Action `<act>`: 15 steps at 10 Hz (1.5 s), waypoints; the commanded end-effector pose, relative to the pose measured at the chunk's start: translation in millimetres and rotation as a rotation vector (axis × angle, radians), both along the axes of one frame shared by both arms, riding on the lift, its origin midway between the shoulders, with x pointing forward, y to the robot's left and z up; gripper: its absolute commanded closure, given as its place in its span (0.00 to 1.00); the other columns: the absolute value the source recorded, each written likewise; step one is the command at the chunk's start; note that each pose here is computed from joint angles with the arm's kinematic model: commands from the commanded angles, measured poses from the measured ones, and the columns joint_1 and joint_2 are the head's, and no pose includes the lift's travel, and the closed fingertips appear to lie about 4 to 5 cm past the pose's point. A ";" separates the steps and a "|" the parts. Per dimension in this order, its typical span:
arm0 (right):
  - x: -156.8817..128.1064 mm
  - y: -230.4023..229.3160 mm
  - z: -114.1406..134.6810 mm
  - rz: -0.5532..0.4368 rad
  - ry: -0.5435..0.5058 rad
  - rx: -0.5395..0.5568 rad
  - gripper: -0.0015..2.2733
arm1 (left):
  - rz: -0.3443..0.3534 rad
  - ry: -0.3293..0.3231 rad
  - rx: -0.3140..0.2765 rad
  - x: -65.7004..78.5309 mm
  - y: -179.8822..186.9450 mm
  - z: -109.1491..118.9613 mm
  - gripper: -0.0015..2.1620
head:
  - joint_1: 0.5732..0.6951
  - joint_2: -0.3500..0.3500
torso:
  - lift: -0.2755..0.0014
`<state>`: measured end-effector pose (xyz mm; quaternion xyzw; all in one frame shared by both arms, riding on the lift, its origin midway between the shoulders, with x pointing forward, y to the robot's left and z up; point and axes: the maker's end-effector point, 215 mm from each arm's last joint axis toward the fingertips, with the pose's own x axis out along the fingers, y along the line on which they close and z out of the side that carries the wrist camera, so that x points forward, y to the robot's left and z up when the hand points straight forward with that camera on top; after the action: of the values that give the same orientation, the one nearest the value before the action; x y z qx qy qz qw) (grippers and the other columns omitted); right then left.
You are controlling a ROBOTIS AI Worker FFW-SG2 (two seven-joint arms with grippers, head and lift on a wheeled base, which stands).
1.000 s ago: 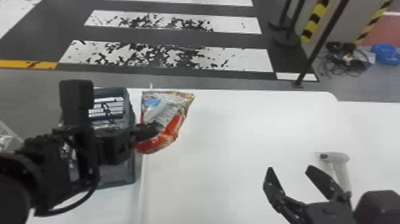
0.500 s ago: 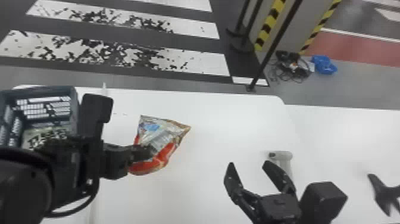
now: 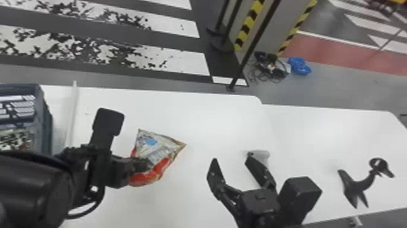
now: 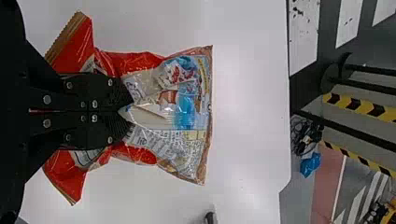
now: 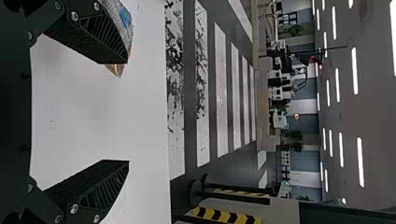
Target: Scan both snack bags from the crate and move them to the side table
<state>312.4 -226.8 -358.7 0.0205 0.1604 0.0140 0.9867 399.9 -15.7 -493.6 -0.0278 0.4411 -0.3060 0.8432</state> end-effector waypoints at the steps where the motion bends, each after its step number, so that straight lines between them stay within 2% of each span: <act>1: 0.6 -0.1 -1.5 0.000 0.001 0.001 0.08 | -0.034 -0.021 0.039 1.7 -16.8 -18.9 0.99 | 1.00 0.00 | 0.89; 2: 1.4 -2.1 -0.9 -0.005 -0.003 0.001 0.08 | -0.036 -0.023 0.051 5.6 -19.6 -27.9 0.99 | 1.00 0.00 | 0.89; 3: 1.9 -5.2 0.1 -0.013 -0.006 -0.006 0.08 | -0.021 -0.045 0.038 13.0 -22.1 -29.0 0.88 | 1.00 0.00 | 0.89; 4: 2.0 -6.0 0.2 -0.014 -0.006 -0.007 0.08 | -0.017 -0.064 0.026 16.6 -24.4 -25.4 0.36 | 1.00 0.00 | 0.89; 5: 1.5 -6.2 -1.5 -0.014 -0.003 -0.008 0.08 | -0.024 -0.068 0.019 15.9 -25.6 -22.5 0.00 | 1.00 0.00 | 0.89; 10: 2.1 -6.1 -1.0 -0.014 -0.005 -0.006 0.08 | -0.004 -0.083 0.004 13.9 -17.7 -10.4 0.03 | 1.00 0.00 | 0.89; 13: 1.2 -5.7 -2.4 -0.012 -0.001 -0.004 0.08 | 0.082 -0.122 0.005 39.4 20.5 -6.2 0.03 | 1.00 0.00 | 0.89; 14: 0.8 -5.9 -4.0 -0.012 0.002 -0.004 0.08 | 0.094 -0.161 -0.009 46.5 21.7 2.5 0.03 | 1.00 0.00 | 0.89; 15: -0.3 -5.9 -5.0 -0.012 0.005 -0.004 0.08 | 0.084 -0.169 -0.020 46.3 17.9 7.3 0.03 | 1.00 0.02 | 0.89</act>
<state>312.7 -232.6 -362.9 0.0195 0.1616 0.0076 0.9866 445.6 3.2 -488.9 -0.0289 0.3677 -0.2746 0.8880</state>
